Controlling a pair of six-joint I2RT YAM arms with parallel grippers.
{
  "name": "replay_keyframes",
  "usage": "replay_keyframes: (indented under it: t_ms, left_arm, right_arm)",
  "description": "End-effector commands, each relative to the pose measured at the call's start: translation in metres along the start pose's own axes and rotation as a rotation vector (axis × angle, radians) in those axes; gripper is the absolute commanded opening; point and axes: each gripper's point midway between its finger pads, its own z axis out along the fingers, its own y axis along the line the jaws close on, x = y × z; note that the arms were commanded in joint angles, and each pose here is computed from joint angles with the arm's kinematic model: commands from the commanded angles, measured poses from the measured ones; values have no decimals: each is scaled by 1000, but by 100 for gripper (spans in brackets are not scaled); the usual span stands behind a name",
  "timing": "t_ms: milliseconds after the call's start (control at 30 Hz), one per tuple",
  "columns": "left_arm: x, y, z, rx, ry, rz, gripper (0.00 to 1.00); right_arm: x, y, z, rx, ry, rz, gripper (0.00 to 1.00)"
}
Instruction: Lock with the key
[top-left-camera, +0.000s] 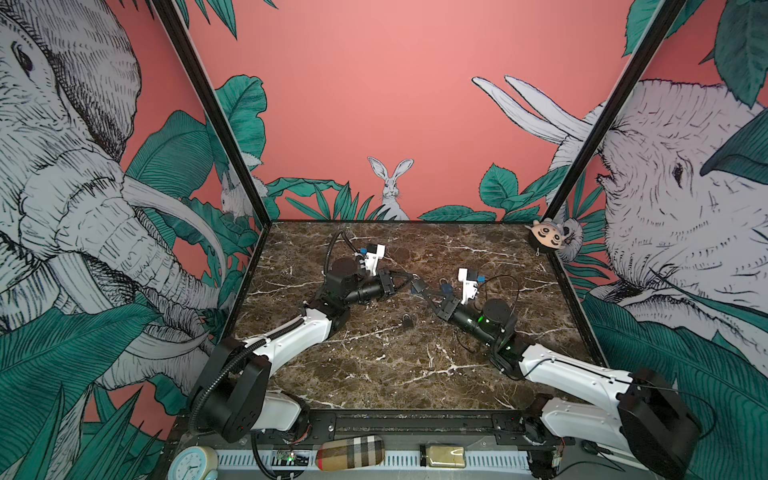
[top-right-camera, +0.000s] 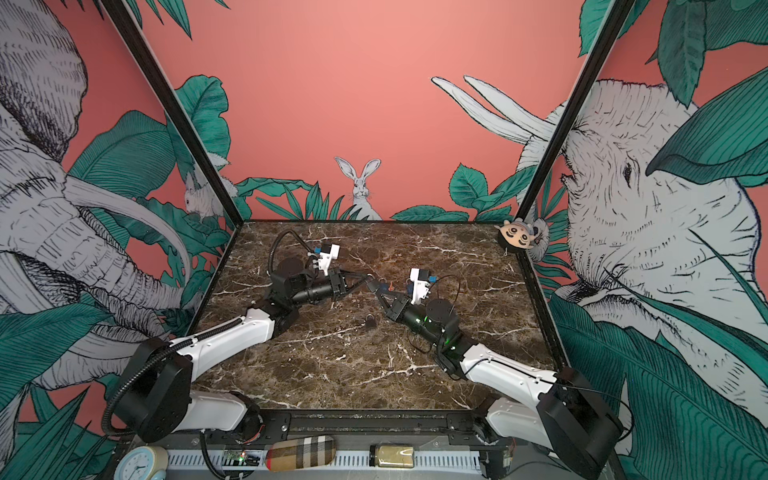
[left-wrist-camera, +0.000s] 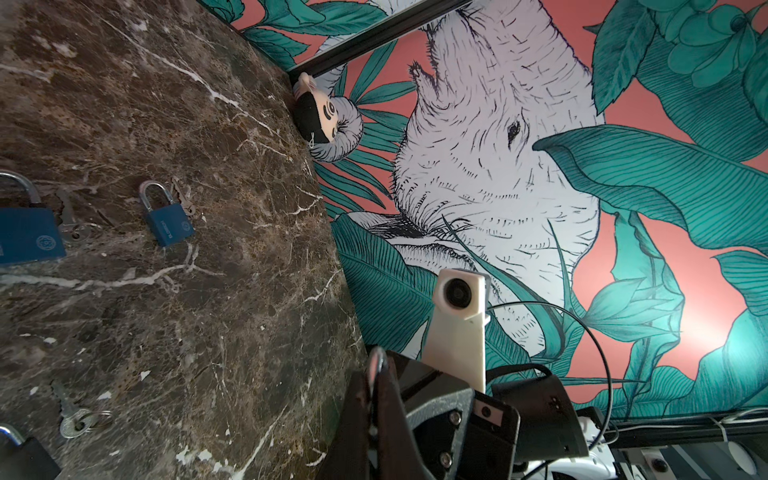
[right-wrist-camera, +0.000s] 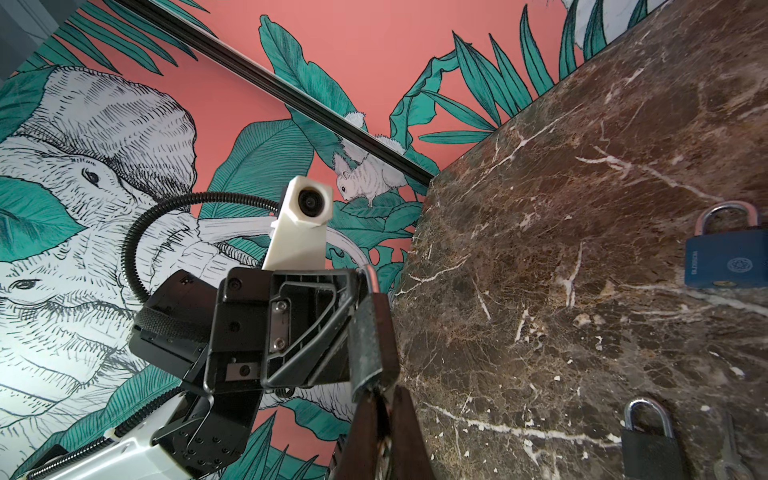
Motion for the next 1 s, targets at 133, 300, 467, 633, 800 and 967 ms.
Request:
replay_keyframes:
  t_ms: [133, 300, 467, 633, 800, 967]
  left_arm:
    - [-20, -14, -10, 18, -128, 8, 0]
    - [-22, -12, -13, 6, -156, 2, 0]
    - [-25, -9, -15, 5, -182, -4, 0]
    - [-26, -10, -16, 11, -198, -7, 0]
    - [-27, -13, -16, 14, -191, 1, 0]
    - [-24, -13, -16, -5, -169, 23, 0]
  right_arm:
    - [-8, 24, -5, -83, -34, -36, 0]
    - [-12, 25, -5, -84, -52, -39, 0]
    - [-13, 26, -4, -86, -50, -39, 0]
    - [-12, 25, -5, -80, -49, -37, 0]
    - [-12, 22, -10, -73, -54, -36, 0]
    - [-12, 18, -18, -55, -53, -39, 0]
